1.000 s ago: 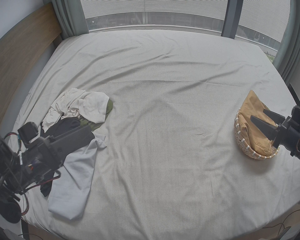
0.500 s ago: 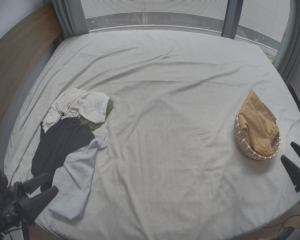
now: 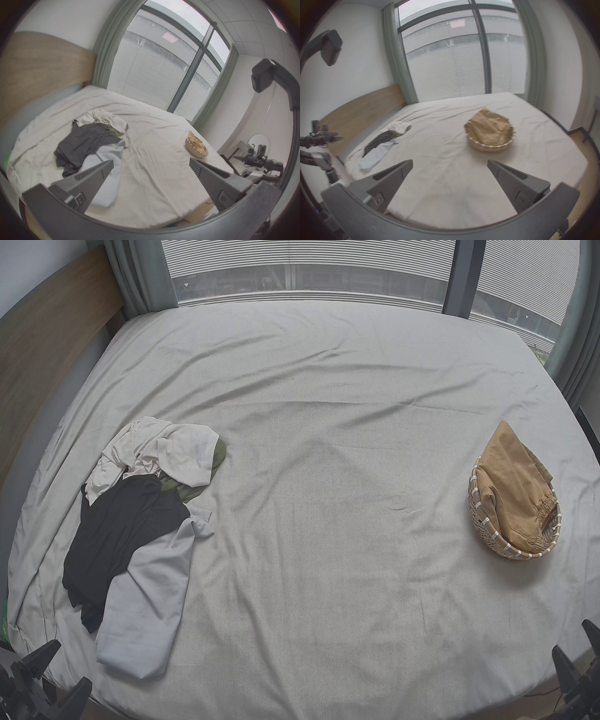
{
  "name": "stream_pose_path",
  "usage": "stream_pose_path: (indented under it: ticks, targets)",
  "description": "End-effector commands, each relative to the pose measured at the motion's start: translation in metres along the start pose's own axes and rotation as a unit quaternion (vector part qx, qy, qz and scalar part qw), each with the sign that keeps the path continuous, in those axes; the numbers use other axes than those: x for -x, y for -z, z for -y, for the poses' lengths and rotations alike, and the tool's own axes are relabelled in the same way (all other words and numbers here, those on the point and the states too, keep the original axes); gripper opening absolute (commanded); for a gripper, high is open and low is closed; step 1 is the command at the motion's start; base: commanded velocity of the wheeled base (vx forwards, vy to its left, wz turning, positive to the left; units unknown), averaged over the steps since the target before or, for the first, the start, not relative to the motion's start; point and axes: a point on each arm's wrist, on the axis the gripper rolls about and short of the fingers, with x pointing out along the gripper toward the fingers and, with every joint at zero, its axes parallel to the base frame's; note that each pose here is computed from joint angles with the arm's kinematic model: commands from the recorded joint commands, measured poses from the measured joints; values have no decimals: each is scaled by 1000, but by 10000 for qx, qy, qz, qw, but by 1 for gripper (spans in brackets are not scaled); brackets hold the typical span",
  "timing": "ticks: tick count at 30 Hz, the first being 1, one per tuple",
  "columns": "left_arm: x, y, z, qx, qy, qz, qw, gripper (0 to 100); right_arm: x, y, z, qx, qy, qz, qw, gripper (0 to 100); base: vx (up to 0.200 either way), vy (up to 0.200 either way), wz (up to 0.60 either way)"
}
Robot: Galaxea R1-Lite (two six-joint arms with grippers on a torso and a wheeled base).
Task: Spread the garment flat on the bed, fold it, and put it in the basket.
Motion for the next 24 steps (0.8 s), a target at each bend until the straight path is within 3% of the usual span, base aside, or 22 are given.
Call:
stream_pose_path:
  ticks: [1, 7, 9, 13, 15, 18, 23, 24]
  targets:
    - [6, 19, -4, -286, -588, 140, 9978, 100, 4, 15, 2, 220, 539, 258, 9980, 100, 0, 0, 0]
    - [8, 20, -2, -584, -1415, 439, 9872, 100, 4, 15, 2, 352, 458, 255, 9980, 100, 0, 0, 0]
    - [10, 21, -1, -821, -1434, 570, 9846, 100, 4, 15, 2, 346, 442, 271, 9981, 100, 0, 0, 0]
    - [10, 22, -2, -804, -1610, 533, 9822, 100, 4, 15, 1, 363, 373, 275, 9983, 100, 0, 0, 0]
    - [9, 22, -4, -731, -1921, 332, 9781, 100, 4, 15, 1, 371, 358, 274, 9983, 100, 0, 0, 0]
    - [9, 23, -6, -992, -2341, 259, 9668, 100, 4, 15, 1, 371, 350, 266, 9983, 100, 0, 0, 0]
    - [9, 27, -6, -1073, -2026, 119, 9733, 100, 4, 15, 1, 370, 359, 251, 9984, 100, 0, 0, 0]
    - [11, 27, -5, -1113, -1970, 261, 9737, 100, 4, 15, 1, 362, 358, 252, 9984, 100, 0, 0, 0]
